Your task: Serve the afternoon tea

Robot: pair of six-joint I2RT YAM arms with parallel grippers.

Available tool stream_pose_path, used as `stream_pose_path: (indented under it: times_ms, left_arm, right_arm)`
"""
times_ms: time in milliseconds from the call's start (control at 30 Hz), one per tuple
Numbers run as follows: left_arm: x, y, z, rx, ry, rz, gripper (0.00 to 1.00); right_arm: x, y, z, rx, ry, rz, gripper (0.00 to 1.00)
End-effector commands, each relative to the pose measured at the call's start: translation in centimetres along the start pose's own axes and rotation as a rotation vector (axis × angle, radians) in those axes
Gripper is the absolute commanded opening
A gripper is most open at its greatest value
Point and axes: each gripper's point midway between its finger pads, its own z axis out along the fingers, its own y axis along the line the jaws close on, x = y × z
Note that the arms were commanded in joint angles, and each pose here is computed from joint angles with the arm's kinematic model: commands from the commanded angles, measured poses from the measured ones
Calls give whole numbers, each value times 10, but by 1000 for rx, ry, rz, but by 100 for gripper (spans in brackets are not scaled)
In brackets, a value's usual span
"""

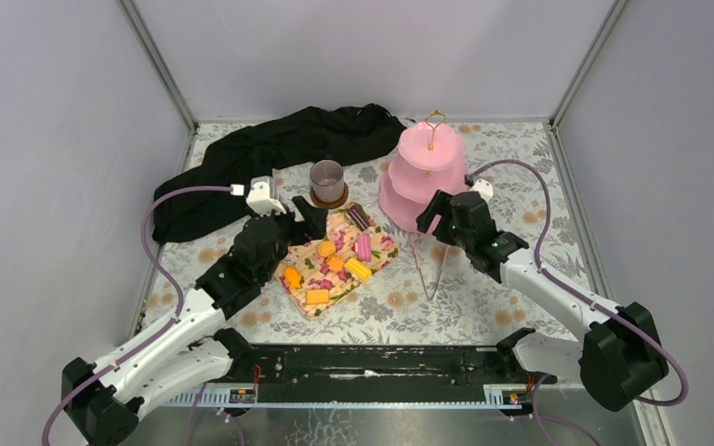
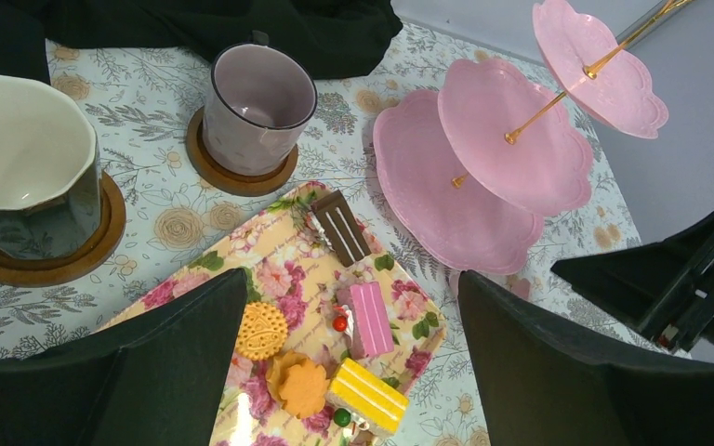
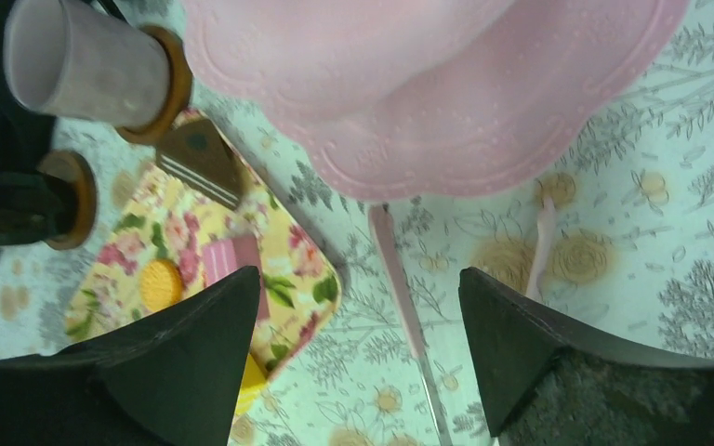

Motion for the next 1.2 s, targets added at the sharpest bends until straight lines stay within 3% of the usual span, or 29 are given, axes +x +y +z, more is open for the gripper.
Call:
stream_pose_path:
  times_ms: [0,467,800,1167]
  left_arm:
    - [-10,1,2,-4,-52,-5,91]
    - [-8,3,4,-15,-48,-2,91]
    - [-6,4,5,-21,-46,-10,91]
    - [-3,2,6,-15,-29,-13,91]
  right_arm:
    - [15,-14,-12,118,0,-95,86]
    - [70,-59,-29,348,63,-185,87]
    - [89,-65,-20,356,120,-253,95]
    - [108,-77,-3,393,164,-303,96]
